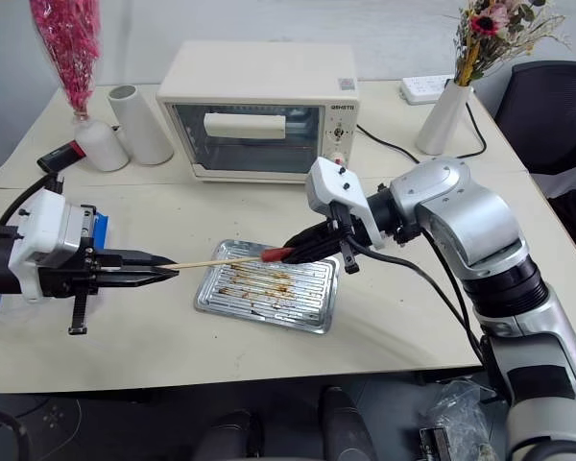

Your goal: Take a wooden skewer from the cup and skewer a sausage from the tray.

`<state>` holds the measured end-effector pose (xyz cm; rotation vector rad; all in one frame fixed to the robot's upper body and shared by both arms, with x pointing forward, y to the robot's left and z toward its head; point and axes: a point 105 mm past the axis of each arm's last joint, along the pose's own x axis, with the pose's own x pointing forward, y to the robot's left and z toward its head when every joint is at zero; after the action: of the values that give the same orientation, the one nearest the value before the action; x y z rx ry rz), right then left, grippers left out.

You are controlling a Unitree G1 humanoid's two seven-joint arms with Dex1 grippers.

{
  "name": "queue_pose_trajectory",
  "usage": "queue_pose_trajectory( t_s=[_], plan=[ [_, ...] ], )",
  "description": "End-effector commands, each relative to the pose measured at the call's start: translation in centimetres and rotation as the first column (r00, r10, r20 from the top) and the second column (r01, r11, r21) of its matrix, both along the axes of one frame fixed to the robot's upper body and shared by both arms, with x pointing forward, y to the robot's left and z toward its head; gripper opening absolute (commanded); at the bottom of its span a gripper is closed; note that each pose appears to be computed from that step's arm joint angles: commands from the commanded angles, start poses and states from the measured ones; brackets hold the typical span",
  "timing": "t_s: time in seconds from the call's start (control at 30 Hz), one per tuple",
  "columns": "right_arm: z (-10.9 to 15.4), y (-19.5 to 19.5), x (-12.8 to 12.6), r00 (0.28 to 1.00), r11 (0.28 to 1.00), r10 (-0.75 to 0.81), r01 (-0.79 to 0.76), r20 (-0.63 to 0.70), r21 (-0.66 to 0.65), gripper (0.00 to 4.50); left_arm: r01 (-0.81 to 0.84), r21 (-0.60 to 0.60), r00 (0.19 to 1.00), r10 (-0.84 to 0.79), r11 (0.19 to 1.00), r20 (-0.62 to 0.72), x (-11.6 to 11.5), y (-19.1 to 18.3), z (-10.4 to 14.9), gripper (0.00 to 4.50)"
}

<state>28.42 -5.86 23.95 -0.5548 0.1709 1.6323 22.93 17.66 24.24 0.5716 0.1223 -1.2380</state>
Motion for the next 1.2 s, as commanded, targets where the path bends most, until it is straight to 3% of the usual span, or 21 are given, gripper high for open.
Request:
queue_pose_trajectory(
  t_s=[0.03, 1.0, 1.2],
  plan=[
    [1.3, -0.1, -0.5, 0.999, 0.999, 0.011, -0.013, 0.044, 0.037, 0.08, 0.015, 0.007, 0.999, -0.016, 1.000, 0.033, -0.1, -0.3, 0.5, 0.00],
    [2.4, 2.5, -2.1, 0.992, 0.988, 0.119, -0.123, 0.048, 0.095, 0.08, 0.067, -0.044, 0.996, -0.064, 0.997, 0.055, 1.1, -2.4, 0.4, 0.00],
    [2.1, 2.4, -1.8, 0.992, 0.991, 0.105, -0.110, 0.066, 0.077, 1.94, 0.042, -0.047, 0.998, -0.039, 0.998, 0.057, 1.2, -2.0, 0.2, 0.00]
  ],
)
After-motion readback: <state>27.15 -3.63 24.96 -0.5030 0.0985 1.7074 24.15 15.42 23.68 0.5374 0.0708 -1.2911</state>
